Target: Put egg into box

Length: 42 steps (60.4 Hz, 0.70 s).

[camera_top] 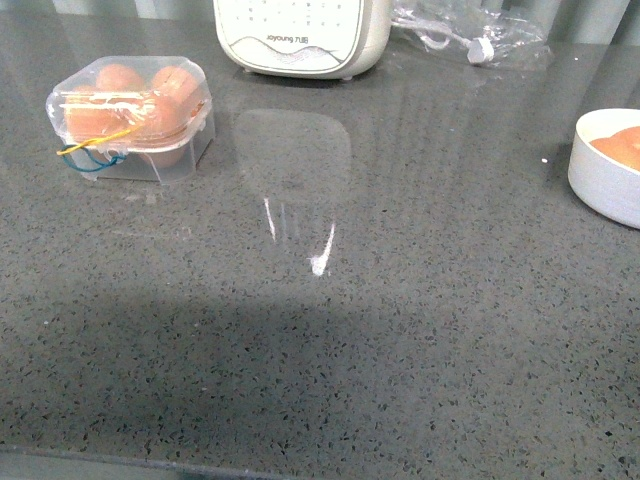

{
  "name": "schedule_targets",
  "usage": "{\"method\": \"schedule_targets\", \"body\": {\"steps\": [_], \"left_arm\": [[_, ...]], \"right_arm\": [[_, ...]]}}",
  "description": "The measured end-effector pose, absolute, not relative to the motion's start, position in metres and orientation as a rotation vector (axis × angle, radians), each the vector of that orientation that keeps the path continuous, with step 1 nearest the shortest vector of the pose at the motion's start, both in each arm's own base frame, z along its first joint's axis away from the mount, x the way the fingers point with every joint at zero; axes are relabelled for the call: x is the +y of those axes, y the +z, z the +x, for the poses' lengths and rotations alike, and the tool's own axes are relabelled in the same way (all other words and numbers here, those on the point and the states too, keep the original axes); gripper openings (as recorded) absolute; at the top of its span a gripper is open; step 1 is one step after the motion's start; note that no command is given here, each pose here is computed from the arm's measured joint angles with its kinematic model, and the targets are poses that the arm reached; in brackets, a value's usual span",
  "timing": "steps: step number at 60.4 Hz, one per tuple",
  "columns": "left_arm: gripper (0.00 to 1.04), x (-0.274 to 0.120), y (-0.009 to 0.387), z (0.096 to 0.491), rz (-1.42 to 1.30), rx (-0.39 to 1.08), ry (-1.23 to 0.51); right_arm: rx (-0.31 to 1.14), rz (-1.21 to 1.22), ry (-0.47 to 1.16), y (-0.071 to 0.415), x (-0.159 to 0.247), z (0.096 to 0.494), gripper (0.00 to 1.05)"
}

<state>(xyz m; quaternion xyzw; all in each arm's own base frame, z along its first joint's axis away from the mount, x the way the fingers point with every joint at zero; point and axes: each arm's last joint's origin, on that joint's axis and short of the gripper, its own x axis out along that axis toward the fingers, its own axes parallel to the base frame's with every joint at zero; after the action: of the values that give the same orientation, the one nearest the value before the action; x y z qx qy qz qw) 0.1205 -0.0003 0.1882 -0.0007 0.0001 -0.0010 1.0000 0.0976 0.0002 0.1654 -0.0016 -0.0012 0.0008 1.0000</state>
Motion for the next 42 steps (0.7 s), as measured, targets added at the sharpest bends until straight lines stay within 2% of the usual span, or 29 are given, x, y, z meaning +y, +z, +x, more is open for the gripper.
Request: {"method": "schedule_targets", "body": {"steps": [37,42], "left_arm": [[0.04,0.0,0.176,0.107,-0.002,-0.033,-0.002],[0.04,0.0,0.171,0.1,-0.002,0.004,-0.002]], "right_arm": [[-0.002,-0.003,0.002,0.165,0.0,0.098,0.97],[-0.002,-0.003,0.002,0.165,0.0,0.098,0.97]]}}
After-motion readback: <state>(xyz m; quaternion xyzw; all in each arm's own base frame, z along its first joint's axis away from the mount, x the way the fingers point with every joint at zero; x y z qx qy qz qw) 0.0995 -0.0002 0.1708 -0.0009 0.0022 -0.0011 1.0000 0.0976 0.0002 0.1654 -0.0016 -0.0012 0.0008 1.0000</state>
